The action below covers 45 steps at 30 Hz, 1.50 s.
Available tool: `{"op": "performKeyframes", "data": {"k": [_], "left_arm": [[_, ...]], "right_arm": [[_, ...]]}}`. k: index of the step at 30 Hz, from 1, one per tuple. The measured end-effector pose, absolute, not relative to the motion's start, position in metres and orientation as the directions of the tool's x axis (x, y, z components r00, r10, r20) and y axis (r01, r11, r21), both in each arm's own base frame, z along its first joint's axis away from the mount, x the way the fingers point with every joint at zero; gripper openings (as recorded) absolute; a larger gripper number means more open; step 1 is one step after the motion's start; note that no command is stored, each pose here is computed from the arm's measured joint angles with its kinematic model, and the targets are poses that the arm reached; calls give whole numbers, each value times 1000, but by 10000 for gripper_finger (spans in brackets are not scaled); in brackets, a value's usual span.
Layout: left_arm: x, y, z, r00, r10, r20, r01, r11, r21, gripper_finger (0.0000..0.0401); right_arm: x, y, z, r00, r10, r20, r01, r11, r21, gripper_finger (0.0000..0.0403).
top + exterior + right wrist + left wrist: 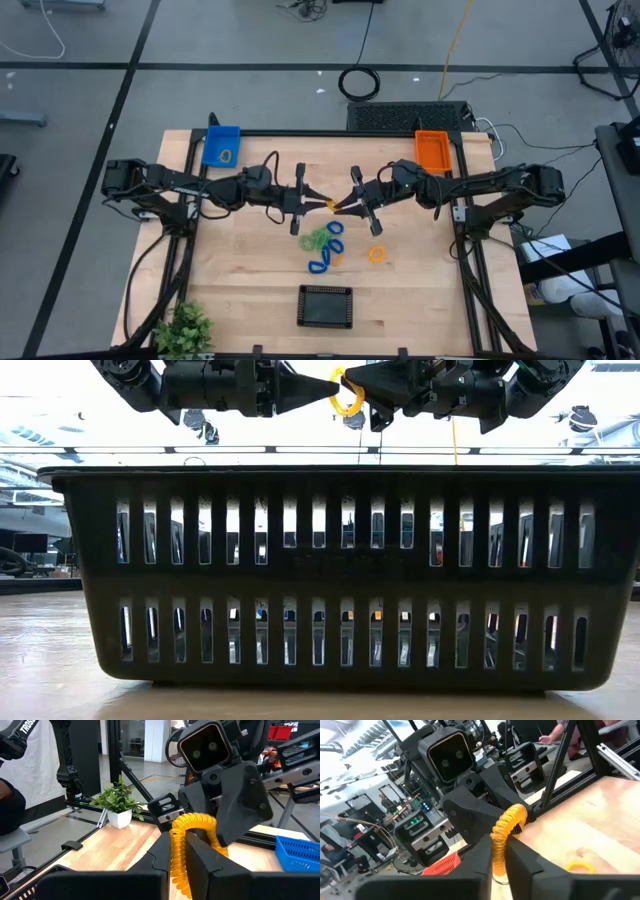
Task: Sort spring keychains into baskets
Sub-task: Put the orange spring keychain into the blue basket
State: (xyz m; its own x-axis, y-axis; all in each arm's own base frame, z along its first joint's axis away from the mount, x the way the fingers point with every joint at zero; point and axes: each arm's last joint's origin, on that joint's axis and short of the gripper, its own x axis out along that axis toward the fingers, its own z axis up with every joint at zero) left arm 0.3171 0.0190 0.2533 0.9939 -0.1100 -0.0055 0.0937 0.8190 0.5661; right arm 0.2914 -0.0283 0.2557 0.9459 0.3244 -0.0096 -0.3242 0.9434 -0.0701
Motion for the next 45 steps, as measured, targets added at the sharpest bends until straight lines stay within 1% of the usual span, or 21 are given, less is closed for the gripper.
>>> {"op": "performKeyframes", "data": {"k": [1, 3, 7, 9, 13, 17, 19, 23, 27, 29, 31, 33, 35, 37, 40, 42, 45], "left_arm": [[317, 19, 253, 994, -110, -4, 93, 817, 570, 17], [317, 19, 253, 994, -110, -5, 93, 819, 566, 15], [317, 19, 253, 994, -107, -4, 91, 824, 558, 37], [317, 19, 253, 996, -92, -6, 80, 825, 559, 37], [313, 21, 255, 999, -9, -42, 32, 811, 585, 13], [304, 22, 260, 992, 73, -100, 0, 807, 591, 14], [298, 21, 264, 987, 108, -119, -18, 810, 587, 20], [290, 14, 271, 982, 131, -137, -25, 806, 591, 12], [288, 10, 272, 982, 124, -143, -15, 806, 592, 9], [288, 9, 272, 976, 159, -147, -40, 801, 597, 13], [287, 9, 270, 959, 229, -165, -82, 784, 615, 13], [285, 10, 266, 918, 343, -200, -140, 750, 646, 8], [281, 12, 264, 848, 479, -225, -219, 704, 676, 8], [273, 16, 266, 762, 606, -227, -315, 654, 688, 10], [261, 23, 266, 613, 754, -236, -429, 568, 702, 17], [253, 30, 268, 510, 831, -223, -522, 505, 687, 15], [235, 45, 268, 384, 887, -257, -630, 455, 629, 8]], "right_arm": [[291, -28, 256, 946, 324, -10, -324, 944, -68, 26], [291, -28, 256, 946, 324, -12, -324, 944, -66, 32], [291, -28, 254, 946, 324, -23, -325, 944, -60, 43], [291, -28, 254, 946, 324, -24, -325, 944, -60, 47], [291, -29, 254, 946, 322, -29, -324, 944, -57, 49], [291, -29, 252, 948, 316, -44, -318, 947, -47, 52], [292, -30, 251, 956, 289, -57, -291, 956, -41, 59], [292, -32, 247, 972, 215, -98, -220, 974, -45, 91], [292, -34, 246, 984, 143, -110, -150, 987, -52, 140], [292, -35, 246, 987, 114, -111, -120, 992, -41, 165], [292, -35, 246, 988, 105, -111, -110, 993, -36, 188], [292, -36, 246, 989, 93, -112, -97, 995, -37, 207], [292, -36, 246, 989, 93, -112, -97, 995, -37, 222], [292, -36, 246, 989, 93, -112, -98, 995, -37, 234], [292, -36, 246, 989, 93, -113, -97, 995, -37, 244], [292, -36, 246, 989, 93, -112, -97, 995, -37, 247], [292, -36, 246, 989, 93, -112, -97, 995, -37, 246]]}}
